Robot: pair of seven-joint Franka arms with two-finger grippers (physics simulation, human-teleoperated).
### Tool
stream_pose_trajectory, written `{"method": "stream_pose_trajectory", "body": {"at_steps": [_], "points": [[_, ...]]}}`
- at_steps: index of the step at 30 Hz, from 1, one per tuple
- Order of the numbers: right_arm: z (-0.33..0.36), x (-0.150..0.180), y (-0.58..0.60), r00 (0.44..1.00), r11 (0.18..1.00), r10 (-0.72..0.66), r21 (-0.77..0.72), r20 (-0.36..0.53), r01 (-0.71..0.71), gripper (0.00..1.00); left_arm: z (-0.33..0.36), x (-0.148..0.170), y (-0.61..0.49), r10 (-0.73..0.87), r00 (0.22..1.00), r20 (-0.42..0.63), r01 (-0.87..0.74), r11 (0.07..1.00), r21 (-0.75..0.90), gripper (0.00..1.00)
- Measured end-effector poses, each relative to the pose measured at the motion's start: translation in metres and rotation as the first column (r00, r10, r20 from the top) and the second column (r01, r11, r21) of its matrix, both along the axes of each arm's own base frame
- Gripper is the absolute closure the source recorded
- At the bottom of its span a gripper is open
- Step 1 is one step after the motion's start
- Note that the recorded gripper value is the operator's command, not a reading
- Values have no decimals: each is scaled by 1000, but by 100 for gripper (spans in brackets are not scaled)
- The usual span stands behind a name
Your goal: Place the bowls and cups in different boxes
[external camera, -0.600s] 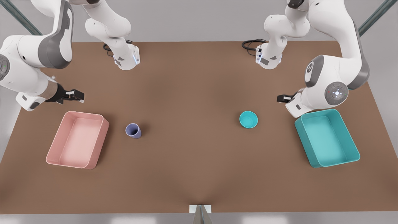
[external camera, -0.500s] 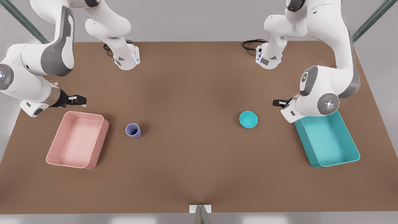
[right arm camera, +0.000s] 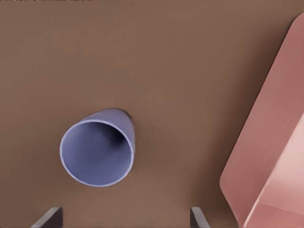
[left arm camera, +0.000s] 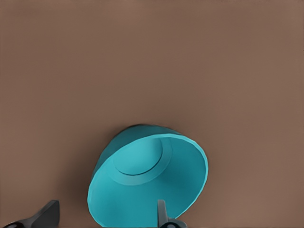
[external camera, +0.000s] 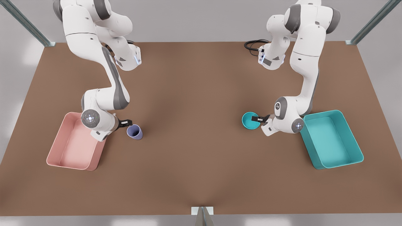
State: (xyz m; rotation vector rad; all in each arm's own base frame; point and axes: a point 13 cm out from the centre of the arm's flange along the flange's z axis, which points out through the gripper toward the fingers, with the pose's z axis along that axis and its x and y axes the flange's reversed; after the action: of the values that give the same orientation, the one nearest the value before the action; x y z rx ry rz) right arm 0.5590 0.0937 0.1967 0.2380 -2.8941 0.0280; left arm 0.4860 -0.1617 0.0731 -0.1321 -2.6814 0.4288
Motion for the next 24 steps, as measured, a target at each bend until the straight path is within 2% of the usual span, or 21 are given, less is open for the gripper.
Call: {"method": "stream_pose_trajectory", "body": {"at_steps": [1,2,4,5,6,13,14,18,21,22,23,24], "points": [[-11,-8,-3,1000,1000,-11,0,10,11,0,-7,2,1,-2,1000,10,2,1000,-1,0],[-21,-12,-5,999,1000,-23,1,23,23,0,-11,4,1,-6,1000,23,6,1000,-3,10],[-34,-8,-5,997,999,-46,8,56,45,0,-15,8,0,-17,999,45,18,1000,-9,56],[-40,-5,-5,996,998,-58,11,71,57,0,-15,9,-1,-24,998,54,24,1000,-12,72],[-44,-1,-5,994,997,-71,15,85,70,0,-14,11,-1,-30,998,62,31,999,-16,79],[-71,10,-8,984,991,-137,25,118,135,0,8,27,4,-66,991,115,70,997,-31,79],[-74,9,-8,983,990,-142,24,118,140,0,23,40,17,-67,988,140,71,997,-20,79],[-88,0,-9,982,987,-158,16,102,157,0,123,125,149,-35,952,304,6,995,97,79],[-100,-5,-8,982,986,-166,8,86,166,0,150,149,267,52,940,336,-112,981,161,79],[-105,-6,-7,983,986,-167,6,81,167,3,150,147,296,78,940,331,-142,975,174,79],[-108,-7,-6,983,986,-167,4,77,167,18,145,142,319,98,943,318,-163,969,184,79],[-109,-8,-5,983,986,-168,3,76,169,44,135,135,336,115,947,300,-178,965,194,79]]}}
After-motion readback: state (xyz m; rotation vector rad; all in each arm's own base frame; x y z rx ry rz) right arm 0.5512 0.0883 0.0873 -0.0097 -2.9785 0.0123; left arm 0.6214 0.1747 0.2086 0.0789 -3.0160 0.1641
